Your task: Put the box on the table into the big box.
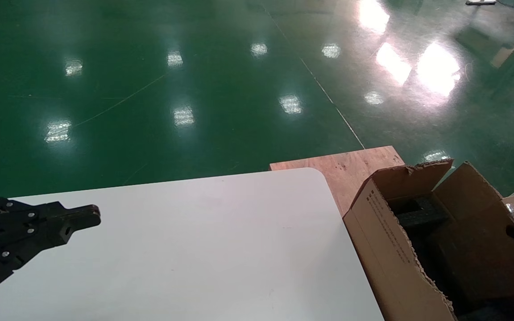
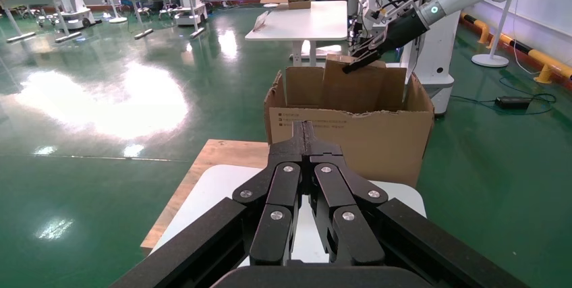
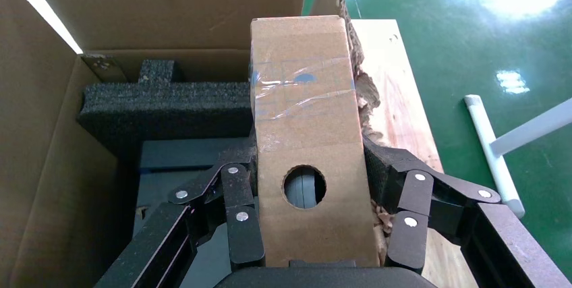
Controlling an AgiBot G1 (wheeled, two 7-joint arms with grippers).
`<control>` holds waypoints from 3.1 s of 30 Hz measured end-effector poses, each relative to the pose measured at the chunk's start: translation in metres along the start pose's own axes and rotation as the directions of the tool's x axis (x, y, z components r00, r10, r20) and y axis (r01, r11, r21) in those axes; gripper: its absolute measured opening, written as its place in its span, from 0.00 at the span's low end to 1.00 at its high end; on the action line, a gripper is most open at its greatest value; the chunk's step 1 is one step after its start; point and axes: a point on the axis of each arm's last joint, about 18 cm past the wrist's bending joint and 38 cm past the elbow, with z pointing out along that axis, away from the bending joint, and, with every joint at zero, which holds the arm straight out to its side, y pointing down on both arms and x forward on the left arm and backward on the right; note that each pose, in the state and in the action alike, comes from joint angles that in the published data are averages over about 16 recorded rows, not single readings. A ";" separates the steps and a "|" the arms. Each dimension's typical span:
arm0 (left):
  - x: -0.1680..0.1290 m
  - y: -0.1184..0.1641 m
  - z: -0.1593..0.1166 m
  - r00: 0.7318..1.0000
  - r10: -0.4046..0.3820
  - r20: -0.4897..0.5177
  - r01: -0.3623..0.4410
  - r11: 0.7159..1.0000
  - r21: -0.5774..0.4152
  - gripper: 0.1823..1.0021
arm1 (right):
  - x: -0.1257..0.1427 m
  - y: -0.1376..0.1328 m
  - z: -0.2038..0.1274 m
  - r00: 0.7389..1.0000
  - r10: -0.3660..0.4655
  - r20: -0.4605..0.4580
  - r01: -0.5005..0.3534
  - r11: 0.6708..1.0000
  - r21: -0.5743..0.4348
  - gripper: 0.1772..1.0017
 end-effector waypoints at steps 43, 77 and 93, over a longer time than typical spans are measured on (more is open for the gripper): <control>0.000 0.000 0.000 1.000 0.000 0.001 0.000 1.000 0.000 0.13 | 0.004 0.018 0.016 1.000 0.007 0.011 -0.006 0.997 -0.076 0.39; 0.000 0.000 0.000 1.000 0.000 0.000 0.000 1.000 0.000 0.92 | -0.119 -0.093 0.057 0.904 -0.272 0.329 0.236 0.961 0.145 0.97; 0.000 0.000 0.000 1.000 -0.001 0.001 0.001 1.000 0.000 1.00 | -0.189 -0.138 0.062 0.814 -0.417 0.404 0.344 0.907 0.243 1.00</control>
